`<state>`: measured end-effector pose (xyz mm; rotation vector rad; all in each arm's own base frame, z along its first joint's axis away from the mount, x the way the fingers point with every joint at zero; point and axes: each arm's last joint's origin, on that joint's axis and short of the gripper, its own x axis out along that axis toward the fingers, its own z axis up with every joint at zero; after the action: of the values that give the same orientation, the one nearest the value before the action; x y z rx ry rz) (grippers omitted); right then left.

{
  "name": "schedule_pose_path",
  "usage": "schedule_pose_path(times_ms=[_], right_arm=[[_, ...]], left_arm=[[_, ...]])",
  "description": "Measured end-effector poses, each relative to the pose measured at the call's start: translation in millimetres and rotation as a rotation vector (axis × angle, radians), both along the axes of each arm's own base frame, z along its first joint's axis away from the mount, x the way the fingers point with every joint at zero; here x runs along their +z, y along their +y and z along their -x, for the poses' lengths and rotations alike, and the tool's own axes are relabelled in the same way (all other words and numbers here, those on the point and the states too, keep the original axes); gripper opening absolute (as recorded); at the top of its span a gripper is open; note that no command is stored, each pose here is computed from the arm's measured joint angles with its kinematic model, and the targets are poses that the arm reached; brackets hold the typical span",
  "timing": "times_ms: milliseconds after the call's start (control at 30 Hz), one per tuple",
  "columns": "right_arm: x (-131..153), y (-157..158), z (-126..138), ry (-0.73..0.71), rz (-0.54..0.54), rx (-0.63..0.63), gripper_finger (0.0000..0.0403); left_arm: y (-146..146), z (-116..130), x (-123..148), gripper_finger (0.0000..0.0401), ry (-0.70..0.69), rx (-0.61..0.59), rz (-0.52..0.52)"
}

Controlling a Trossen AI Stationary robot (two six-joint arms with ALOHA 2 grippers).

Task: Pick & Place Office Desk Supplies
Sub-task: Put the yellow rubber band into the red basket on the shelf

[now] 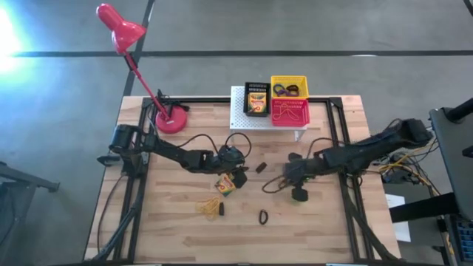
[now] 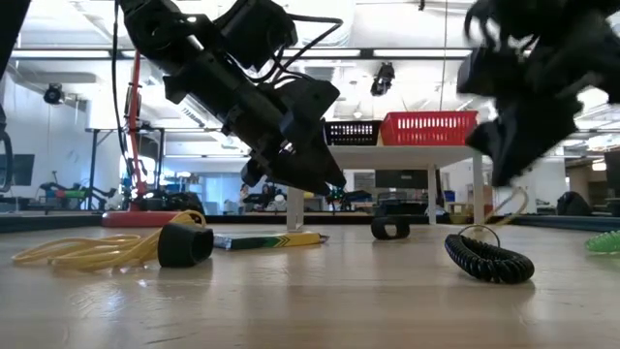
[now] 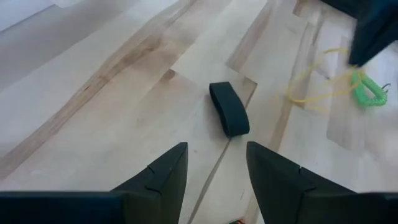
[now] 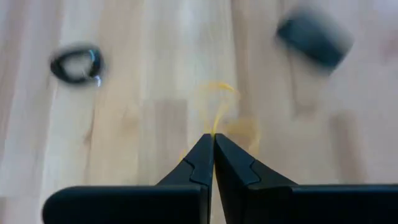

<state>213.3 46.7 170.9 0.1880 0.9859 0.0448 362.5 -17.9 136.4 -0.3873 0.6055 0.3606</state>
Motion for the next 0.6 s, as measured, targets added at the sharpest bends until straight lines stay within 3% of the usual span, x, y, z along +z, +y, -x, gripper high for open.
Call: schedule_pose_path(times_ms=[100,267,400,600], right_arm=[[20,-5,1,-0.197,0.135,-0.021,0.0009],[62,-27,2,-0.479,0.369,-0.213,0.0009],[100,-61,9,-0.561,0.547,-0.404,0.0008],[154,-124,22,-0.612,0.696,-0.601,0.0008]], left_arm=[[1,0,0,0.0169,0.002,0.005,-0.024],[1,0,1,0.0169,0.002,0.012,-0.055],[1,0,1,0.0169,0.005,-0.004,-0.076],[2,0,1,0.0169,0.009,-0.013,-0.092]])
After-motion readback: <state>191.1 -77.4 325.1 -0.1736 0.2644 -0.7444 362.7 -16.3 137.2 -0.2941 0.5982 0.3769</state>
